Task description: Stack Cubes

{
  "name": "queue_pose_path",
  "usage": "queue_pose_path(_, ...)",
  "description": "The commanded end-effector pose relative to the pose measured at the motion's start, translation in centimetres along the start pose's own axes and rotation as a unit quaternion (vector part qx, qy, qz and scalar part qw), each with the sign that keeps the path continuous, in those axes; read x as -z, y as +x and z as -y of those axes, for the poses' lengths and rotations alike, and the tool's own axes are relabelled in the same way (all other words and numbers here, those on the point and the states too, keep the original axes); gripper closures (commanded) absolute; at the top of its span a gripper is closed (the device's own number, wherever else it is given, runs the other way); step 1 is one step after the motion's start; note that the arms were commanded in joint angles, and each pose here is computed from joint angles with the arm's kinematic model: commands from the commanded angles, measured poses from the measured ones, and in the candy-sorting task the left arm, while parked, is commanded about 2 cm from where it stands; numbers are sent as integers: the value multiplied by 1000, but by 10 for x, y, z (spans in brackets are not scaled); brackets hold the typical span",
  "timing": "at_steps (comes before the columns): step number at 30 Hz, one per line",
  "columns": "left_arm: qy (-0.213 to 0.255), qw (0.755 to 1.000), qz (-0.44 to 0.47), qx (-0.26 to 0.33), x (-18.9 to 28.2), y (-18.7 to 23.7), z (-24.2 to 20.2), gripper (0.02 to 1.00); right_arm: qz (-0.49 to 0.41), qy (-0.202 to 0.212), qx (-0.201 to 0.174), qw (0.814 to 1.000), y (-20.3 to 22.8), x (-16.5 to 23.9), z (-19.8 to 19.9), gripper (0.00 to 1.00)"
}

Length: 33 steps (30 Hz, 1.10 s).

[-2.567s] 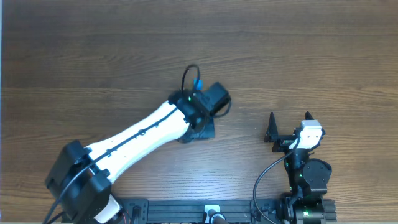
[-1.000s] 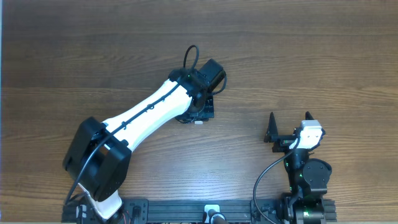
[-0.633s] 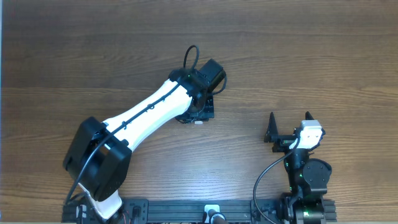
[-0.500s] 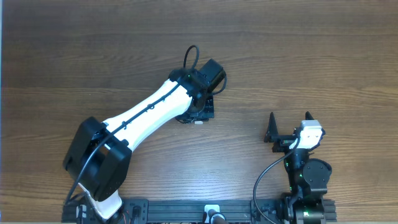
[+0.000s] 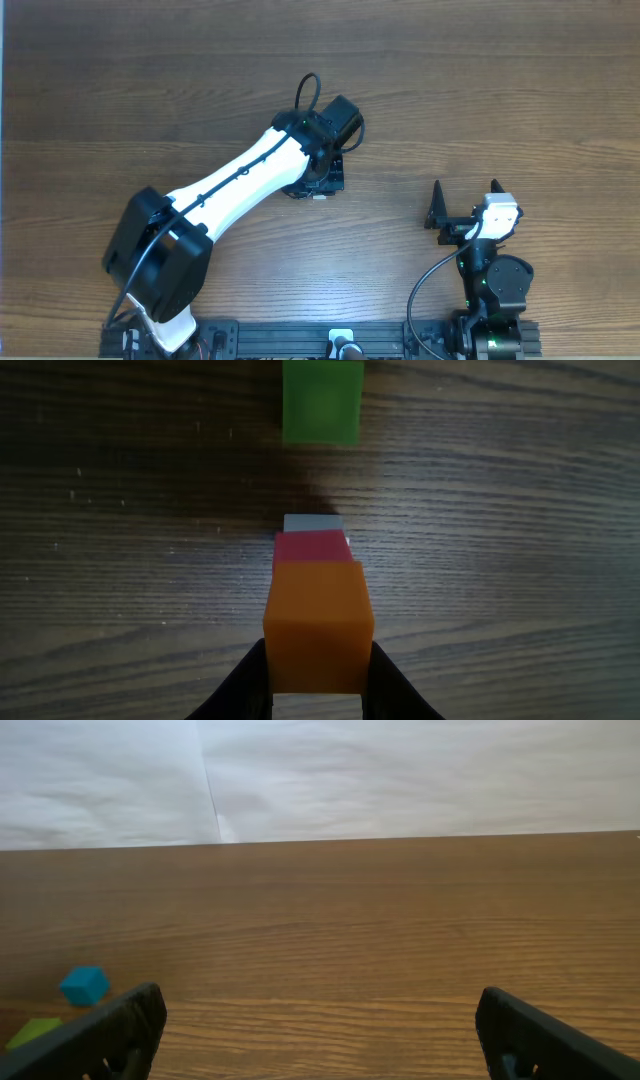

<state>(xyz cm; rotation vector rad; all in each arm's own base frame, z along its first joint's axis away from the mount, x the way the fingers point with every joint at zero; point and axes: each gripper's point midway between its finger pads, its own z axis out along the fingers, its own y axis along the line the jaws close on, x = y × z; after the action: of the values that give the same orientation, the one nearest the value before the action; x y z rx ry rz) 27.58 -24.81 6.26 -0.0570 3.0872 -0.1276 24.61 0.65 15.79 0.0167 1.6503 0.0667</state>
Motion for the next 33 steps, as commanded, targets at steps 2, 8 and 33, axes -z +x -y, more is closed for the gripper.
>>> queue_pose_path(2, 2, 1000, -2, -4, -2, -6, 3, 963, 2, 0, -1, 1000, 1, 0, 0, 9)
queue_pose_path(8, 3, 1000, -2, -4, -2, -6, 3, 930, 2, 0, -1, 1000, 1, 0, 0, 9)
queue_pose_path(33, 5, 1000, 4, -3, -2, -8, 4, 25, 2, 0, -1, 1000, 1, 0, 0, 7)
